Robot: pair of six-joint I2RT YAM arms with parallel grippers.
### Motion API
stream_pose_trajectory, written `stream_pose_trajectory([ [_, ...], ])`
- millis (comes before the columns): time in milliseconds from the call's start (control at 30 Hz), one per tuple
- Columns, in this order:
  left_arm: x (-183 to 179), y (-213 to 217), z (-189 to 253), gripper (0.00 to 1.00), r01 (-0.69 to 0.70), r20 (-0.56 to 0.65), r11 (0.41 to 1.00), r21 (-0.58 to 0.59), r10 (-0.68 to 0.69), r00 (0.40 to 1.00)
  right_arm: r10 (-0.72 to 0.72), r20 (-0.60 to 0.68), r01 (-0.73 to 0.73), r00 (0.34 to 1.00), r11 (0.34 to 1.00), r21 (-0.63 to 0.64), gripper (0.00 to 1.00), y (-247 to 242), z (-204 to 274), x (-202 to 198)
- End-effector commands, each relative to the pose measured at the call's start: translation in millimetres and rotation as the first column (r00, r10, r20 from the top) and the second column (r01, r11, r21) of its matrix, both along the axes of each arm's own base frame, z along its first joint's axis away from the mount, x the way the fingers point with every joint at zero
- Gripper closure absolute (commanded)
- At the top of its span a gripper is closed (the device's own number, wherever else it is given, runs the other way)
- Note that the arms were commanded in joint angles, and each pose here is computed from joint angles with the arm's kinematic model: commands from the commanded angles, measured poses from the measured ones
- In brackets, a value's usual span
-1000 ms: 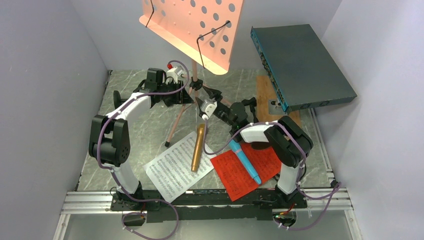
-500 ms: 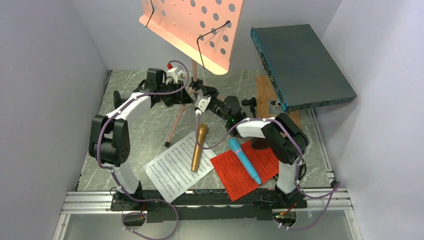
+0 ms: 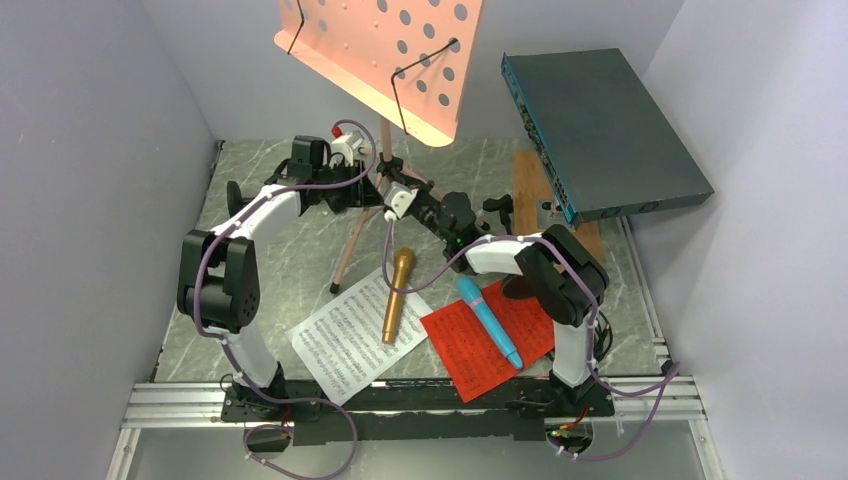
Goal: Set up the instrument practice props
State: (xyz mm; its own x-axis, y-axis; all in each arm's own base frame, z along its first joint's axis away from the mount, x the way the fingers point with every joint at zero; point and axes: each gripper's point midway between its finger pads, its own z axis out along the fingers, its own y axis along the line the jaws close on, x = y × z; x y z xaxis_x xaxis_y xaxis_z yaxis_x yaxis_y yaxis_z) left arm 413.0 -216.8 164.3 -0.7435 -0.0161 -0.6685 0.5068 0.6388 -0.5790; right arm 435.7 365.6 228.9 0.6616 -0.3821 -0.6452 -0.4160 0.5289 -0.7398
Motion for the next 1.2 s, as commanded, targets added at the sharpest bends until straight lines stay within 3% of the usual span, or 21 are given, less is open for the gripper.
stream_pose_trajectory([
  [0, -23.9, 5.7, -34.0, 1.0, -0.032, -0.21, 0.999, 0.026, 0.037, 0.977, -0.047, -0.239, 0.09, 0.97, 0.981, 0.173, 1.0, -7.8, -21.1, 17.7],
  [100, -24.0, 5.8, -35.7, 1.0, -0.032, -0.213, 0.999, 0.028, 0.038, 0.976, 0.006, -0.412, 0.133, 0.911, 0.943, 0.307, 1.0, -3.7, -32.4, 18.6],
  [167, -23.3, 5.8, -36.3, 1.0, -0.034, -0.213, 0.999, 0.028, 0.039, 0.976, 0.033, -0.536, 0.226, 0.844, 0.884, 0.41, 1.0, -6.3, -38.5, 23.6],
  [267, -23.4, 5.7, -38.3, 1.0, -0.035, -0.221, 0.999, 0.028, 0.041, 0.974, 0.131, -0.717, 0.406, 0.685, 0.748, 0.525, 1.0, -14.1, -50.9, 32.7],
  [333, -23.0, 5.2, -39.8, 1.0, -0.039, -0.227, 0.999, 0.025, 0.043, 0.973, 0.253, -0.804, 0.545, 0.538, 0.623, 0.561, 1.0, -20.9, -61.4, 40.6],
  [433, -21.9, 2.6, -40.2, 1.0, -0.044, -0.231, 0.999, 0.004, 0.044, 0.972, 0.44, -0.834, 0.67, 0.334, 0.511, 0.538, 1.0, -27.2, -70.0, 58.1],
  [533, -18.7, -8.8, -37.6, 1.0, -0.057, -0.244, 0.995, -0.086, 0.034, 0.969, 0.584, -0.797, 0.709, 0.155, 0.496, 0.502, 1.0, -24.8, -71.6, 71.7],
  [633, -8.3, -16.3, -42.4, 1.0, -0.075, -0.272, 0.992, -0.106, 0.044, 0.961, 0.66, -0.751, 0.765, 0.032, 0.467, 0.443, 1.0, -29.3, -76.1, 82.8],
  [767, 1.3, -27.9, -41.0, 1.0, -0.088, -0.28, 0.992, -0.092, 0.059, 0.958, 0.66, -0.751, 0.782, 0.003, 0.467, 0.413, 1.0, -39.0, -71.2, 93.5],
  [967, -0.6, -42.3, -51.0, 1.0, -0.035, -0.295, 0.999, -0.004, 0.032, 0.955, 0.556, -0.831, 0.757, -0.016, 0.549, 0.353, 1.0, -46.6, -69.1, 97.0],
  [1167, -15.2, -46.4, -62.8, 1.0, 0.006, -0.297, 1.0, -0.011, -0.009, 0.955, 0.462, -0.886, 0.731, 0.022, 0.597, 0.33, 0.92, -56.5, -60.6, 92.6],
])
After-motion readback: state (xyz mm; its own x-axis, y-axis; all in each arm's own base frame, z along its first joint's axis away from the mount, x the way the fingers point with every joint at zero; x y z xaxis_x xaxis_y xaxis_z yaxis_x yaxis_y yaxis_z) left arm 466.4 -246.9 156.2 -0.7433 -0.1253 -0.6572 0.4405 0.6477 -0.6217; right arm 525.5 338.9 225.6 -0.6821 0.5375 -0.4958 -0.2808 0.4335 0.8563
